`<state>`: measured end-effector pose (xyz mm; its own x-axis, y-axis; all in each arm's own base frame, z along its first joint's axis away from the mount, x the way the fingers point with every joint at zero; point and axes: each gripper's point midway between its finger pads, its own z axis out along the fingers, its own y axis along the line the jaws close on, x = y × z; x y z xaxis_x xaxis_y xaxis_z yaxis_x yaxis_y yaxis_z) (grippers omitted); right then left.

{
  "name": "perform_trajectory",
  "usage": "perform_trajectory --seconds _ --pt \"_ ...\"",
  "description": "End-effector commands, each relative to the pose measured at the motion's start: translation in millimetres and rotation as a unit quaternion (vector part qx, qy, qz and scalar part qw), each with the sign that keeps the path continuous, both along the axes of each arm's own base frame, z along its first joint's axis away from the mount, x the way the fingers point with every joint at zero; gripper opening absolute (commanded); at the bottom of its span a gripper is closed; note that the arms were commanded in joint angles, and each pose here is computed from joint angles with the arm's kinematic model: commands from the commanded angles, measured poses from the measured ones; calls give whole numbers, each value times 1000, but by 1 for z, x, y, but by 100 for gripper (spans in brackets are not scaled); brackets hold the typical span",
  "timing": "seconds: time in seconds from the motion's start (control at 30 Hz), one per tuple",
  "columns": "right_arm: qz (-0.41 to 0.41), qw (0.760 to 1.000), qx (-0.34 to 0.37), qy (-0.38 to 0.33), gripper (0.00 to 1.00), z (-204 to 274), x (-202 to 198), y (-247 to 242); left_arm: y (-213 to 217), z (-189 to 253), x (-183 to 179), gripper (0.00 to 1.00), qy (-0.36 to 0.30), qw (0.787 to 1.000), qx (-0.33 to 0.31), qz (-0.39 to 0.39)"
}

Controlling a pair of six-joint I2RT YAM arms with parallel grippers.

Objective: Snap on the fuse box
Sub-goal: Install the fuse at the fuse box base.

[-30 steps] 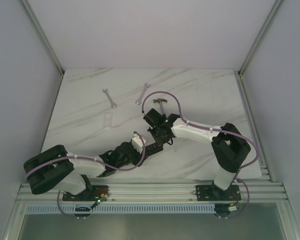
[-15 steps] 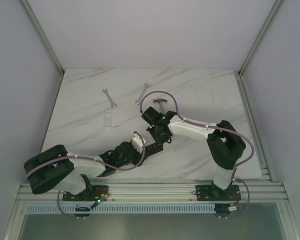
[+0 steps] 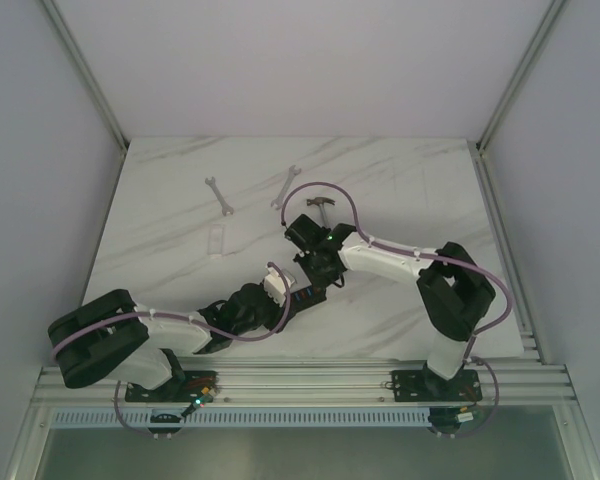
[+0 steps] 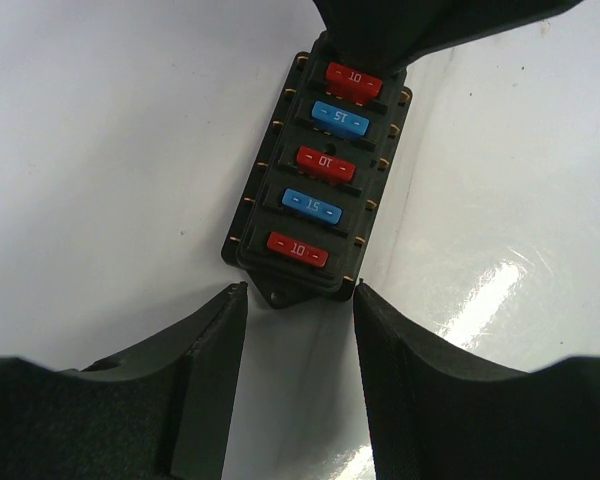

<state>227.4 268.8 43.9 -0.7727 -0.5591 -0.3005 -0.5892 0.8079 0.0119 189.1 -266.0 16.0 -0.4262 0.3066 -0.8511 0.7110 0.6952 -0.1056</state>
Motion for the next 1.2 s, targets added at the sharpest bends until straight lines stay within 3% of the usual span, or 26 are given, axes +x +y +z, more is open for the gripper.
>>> perform_trajectory --seconds 0.0,0.13,0.47,1.17 --pt "7 1000 11 7 25 -3 -7 1 2 -3 0 56 3 1000 5 -2" --pt "-3 1000 22 -9 30 13 -2 3 2 -2 0 56 1 1000 4 0" --pt "-14 999 42 -27 29 29 4 9 2 -2 0 56 2 1000 5 0" --pt "-22 999 -15 21 0 -21 -4 -4 3 -3 0 56 2 1000 5 -1"
